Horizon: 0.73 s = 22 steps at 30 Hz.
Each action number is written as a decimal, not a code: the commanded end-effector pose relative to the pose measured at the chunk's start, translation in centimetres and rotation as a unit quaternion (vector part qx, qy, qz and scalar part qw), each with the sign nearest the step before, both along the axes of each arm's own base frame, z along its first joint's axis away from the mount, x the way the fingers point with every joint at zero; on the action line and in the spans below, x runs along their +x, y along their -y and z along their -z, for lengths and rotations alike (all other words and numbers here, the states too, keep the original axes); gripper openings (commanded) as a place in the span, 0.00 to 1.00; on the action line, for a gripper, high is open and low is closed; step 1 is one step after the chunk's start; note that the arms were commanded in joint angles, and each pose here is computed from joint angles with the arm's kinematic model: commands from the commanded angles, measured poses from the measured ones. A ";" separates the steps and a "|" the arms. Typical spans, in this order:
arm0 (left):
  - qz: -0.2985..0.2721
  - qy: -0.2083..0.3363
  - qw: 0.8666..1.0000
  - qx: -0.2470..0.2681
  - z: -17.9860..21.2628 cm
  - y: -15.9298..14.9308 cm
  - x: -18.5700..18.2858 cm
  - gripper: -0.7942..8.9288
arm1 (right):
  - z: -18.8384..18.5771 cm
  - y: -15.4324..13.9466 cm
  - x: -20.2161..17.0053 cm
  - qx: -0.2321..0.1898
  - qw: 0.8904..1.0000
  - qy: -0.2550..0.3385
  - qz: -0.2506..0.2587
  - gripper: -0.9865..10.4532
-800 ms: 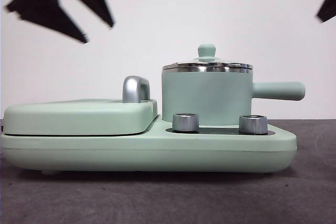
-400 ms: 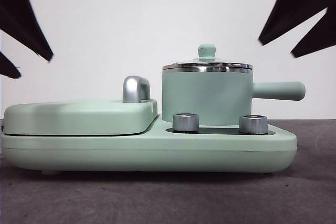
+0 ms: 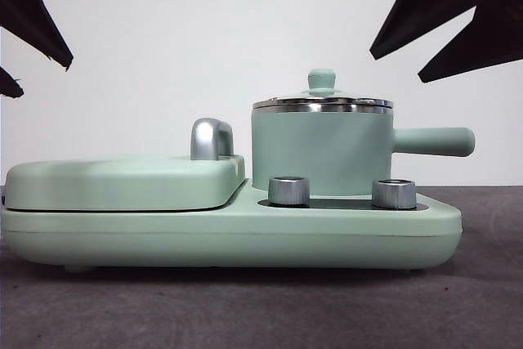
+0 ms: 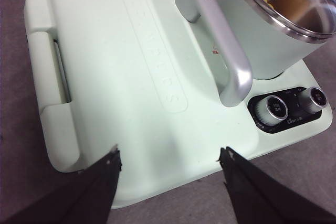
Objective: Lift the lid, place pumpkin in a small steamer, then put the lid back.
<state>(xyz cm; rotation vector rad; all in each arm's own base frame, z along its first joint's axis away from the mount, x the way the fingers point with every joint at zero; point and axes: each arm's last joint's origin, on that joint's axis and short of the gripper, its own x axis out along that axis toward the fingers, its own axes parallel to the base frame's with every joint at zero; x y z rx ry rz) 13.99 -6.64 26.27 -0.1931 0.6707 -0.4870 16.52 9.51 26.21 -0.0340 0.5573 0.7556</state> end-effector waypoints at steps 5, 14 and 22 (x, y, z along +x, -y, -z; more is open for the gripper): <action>0.009 0.024 1.000 -0.003 -0.5 0.2 0.2 0.09 | -0.4 -0.2 0.0 0.010 1.000 0.012 -0.004 0.10; 0.018 0.019 1.000 -0.008 -0.6 0.0 -0.3 0.09 | -0.1 0.0 -0.4 0.008 1.000 -0.015 -0.016 0.10; 0.018 0.022 1.000 -0.009 -0.7 0.0 -0.4 0.09 | -0.1 0.0 -0.4 0.008 1.000 -0.015 -0.016 0.10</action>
